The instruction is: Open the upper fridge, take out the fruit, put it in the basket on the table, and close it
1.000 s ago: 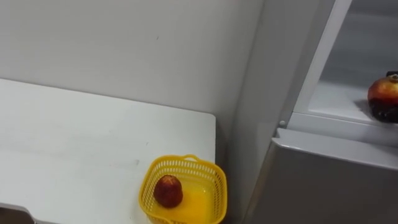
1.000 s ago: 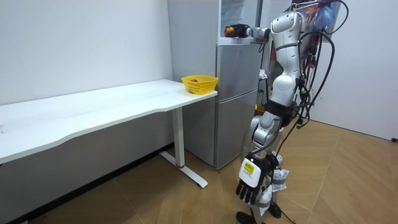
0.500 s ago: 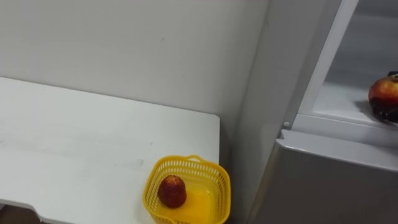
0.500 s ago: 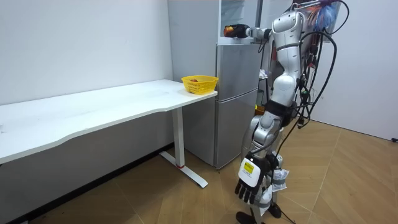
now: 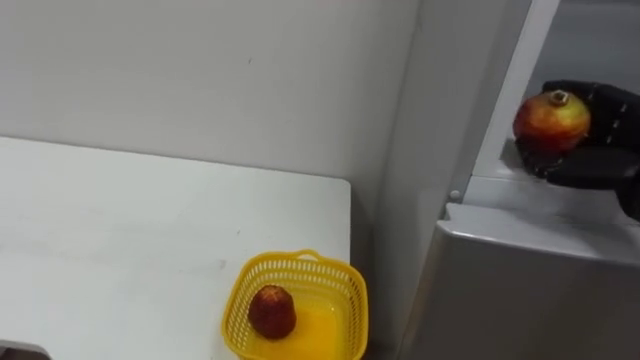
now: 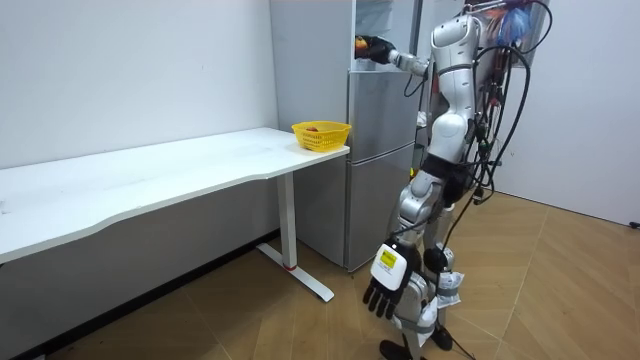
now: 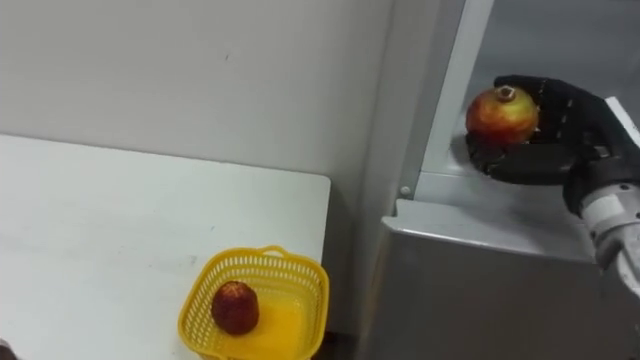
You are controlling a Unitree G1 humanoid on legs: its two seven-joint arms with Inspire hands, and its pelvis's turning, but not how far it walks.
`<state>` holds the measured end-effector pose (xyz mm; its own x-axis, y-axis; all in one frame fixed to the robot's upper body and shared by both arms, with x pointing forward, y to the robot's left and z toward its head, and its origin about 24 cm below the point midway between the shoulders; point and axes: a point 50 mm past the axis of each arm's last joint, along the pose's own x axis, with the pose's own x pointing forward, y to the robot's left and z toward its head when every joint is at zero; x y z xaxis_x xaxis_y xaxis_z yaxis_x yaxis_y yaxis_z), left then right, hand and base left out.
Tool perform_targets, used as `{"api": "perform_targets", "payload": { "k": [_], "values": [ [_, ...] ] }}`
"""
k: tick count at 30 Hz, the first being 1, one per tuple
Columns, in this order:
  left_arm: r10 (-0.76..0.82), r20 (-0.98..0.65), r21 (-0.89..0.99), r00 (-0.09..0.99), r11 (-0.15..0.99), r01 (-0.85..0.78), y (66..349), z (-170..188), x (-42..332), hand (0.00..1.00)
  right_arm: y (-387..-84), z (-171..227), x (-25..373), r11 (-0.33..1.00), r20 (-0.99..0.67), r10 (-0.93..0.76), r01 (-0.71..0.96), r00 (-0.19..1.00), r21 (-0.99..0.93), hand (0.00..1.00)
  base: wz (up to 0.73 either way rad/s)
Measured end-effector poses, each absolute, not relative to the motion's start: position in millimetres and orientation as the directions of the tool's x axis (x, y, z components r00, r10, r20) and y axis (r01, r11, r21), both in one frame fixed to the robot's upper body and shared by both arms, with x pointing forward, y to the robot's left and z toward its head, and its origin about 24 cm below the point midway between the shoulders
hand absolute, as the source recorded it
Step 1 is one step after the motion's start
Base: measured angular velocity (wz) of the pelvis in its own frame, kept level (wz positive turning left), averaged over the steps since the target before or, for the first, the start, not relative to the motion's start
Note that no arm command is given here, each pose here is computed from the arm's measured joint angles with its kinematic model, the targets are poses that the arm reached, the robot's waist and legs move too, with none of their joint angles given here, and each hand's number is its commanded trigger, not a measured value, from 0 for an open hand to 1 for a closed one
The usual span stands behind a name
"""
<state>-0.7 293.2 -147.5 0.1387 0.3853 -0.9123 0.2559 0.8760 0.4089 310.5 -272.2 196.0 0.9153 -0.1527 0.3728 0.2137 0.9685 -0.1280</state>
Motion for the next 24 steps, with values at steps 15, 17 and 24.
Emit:
{"api": "perform_targets", "payload": {
  "k": [15,17,24],
  "values": [
    [0.335,-0.929,0.365,0.157,0.9,0.238,269,-157,-2,0.0,-222,230,253,0.948,0.665,-0.046,0.243,0.746,-0.206,1.0,-0.11],
    [0.331,-0.931,0.36,0.156,0.904,0.232,269,-158,0,0.0,-209,241,241,0.947,0.728,0.019,0.222,0.686,-0.234,1.0,-0.13],
    [0.303,-0.934,0.345,0.188,0.901,0.264,265,-159,15,0.0,-178,239,233,0.856,0.747,0.227,0.238,0.625,-0.46,1.0,-0.02]
  ]
}}
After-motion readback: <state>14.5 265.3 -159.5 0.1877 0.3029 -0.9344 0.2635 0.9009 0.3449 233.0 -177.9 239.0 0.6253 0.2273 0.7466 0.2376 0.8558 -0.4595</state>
